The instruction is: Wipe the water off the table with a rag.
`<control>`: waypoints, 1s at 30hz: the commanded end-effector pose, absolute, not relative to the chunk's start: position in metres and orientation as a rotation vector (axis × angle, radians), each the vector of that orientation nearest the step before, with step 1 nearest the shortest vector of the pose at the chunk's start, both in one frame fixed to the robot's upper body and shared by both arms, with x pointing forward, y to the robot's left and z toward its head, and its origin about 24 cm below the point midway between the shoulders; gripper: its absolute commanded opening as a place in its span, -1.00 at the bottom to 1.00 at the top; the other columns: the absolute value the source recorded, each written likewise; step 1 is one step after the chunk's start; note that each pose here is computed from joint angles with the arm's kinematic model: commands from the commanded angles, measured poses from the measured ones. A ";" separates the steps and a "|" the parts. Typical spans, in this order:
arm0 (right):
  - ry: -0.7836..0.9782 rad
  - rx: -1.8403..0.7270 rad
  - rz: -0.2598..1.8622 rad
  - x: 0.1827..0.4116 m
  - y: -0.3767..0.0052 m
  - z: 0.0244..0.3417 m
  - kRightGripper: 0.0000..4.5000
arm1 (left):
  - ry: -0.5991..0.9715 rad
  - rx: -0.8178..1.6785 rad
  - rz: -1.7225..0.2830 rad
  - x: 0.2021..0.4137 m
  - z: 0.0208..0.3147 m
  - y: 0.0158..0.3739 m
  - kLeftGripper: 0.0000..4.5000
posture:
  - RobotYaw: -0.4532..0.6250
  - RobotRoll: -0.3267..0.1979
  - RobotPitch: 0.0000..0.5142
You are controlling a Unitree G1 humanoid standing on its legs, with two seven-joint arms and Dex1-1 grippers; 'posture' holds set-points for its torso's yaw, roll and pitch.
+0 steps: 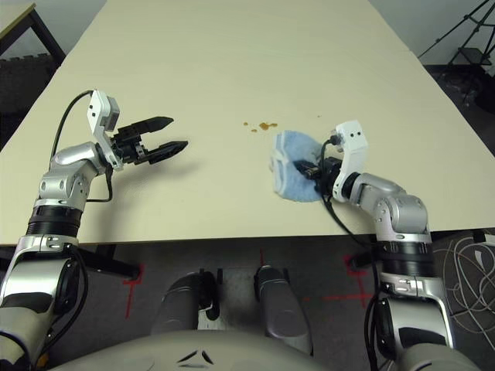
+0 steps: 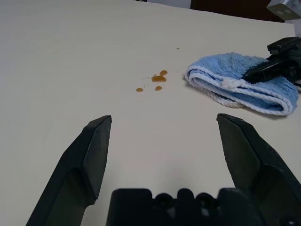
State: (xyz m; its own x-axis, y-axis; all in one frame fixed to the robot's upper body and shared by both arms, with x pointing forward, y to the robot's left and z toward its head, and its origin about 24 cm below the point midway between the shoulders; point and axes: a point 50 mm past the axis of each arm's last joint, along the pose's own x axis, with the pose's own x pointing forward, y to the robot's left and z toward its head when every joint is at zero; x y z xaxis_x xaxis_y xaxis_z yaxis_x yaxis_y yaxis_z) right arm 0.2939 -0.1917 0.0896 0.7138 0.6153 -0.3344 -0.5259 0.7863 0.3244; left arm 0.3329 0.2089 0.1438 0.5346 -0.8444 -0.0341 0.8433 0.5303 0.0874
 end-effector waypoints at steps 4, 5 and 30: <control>0.499 0.259 0.729 0.286 -0.160 0.080 -1.00 | 0.001 0.118 -1.014 0.330 0.141 0.208 1.00 | -0.45 0.25 -0.46; 0.498 0.261 0.731 0.286 -0.158 0.080 -1.00 | 0.001 0.117 -1.015 0.330 0.141 0.208 1.00 | -0.45 0.25 -0.46; 0.458 0.186 0.636 0.306 -0.203 0.107 -1.00 | 0.004 0.105 -1.021 0.329 0.137 0.205 1.00 | -0.46 0.25 -0.45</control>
